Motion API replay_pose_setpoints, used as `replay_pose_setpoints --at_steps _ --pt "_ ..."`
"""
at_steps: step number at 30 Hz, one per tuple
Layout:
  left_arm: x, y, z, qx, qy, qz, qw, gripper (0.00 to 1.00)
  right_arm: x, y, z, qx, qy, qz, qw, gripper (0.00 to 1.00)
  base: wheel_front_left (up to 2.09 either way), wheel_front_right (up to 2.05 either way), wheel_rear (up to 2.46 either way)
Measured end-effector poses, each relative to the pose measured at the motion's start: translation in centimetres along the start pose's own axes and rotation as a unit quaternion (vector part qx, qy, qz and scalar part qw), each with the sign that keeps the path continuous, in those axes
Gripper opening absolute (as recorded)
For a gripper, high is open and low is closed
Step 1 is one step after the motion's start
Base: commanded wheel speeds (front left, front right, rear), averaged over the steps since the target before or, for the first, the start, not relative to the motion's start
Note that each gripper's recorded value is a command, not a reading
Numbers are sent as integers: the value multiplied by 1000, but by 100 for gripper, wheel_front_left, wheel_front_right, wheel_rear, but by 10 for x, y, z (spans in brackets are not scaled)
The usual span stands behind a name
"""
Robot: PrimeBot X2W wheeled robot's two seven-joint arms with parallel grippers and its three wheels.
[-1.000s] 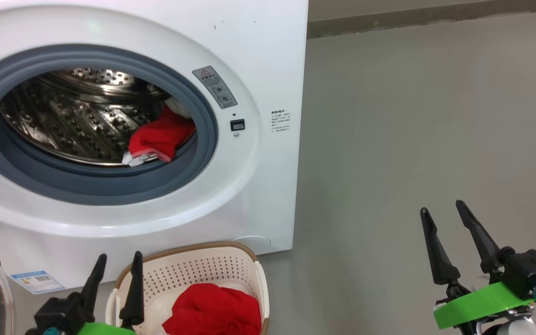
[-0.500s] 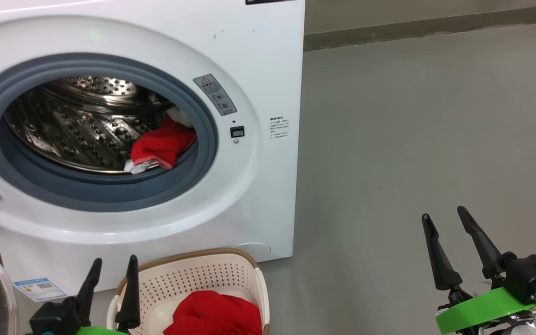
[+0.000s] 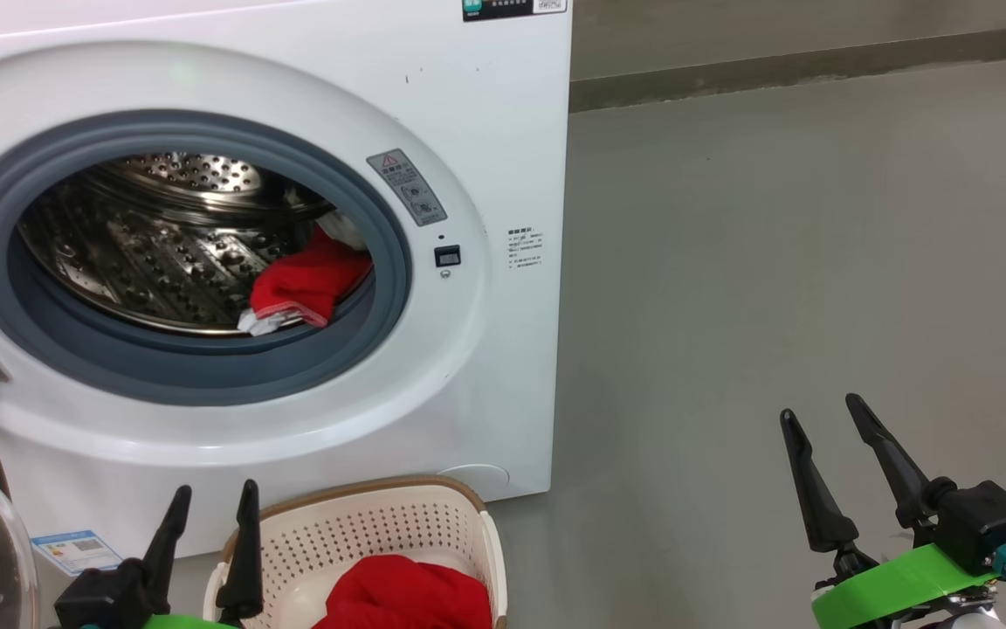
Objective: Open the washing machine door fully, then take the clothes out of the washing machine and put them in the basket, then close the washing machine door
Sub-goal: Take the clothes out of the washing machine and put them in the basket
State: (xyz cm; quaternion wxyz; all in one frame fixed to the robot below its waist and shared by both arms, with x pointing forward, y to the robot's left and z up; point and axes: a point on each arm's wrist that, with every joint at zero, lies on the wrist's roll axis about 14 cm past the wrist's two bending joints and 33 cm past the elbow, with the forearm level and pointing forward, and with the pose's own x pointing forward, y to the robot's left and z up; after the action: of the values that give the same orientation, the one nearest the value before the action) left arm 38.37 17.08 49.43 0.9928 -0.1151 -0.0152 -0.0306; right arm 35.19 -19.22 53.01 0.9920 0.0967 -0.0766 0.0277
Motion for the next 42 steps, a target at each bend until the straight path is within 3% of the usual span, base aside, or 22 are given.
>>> replay_pose_setpoints --at_steps 22,31,42 --pt "16 1 -6 -4 8 3 1000 100 2 -5 -13 -4 21 -3 1000 100 0 0 0" --pt "59 -1 4 -11 -6 0 1000 100 19 -4 -25 -2 35 1 999 100 0 0 0" --pt "136 -7 8 -21 -16 -9 1000 100 74 0 -31 -9 24 23 999 100 0 0 0"
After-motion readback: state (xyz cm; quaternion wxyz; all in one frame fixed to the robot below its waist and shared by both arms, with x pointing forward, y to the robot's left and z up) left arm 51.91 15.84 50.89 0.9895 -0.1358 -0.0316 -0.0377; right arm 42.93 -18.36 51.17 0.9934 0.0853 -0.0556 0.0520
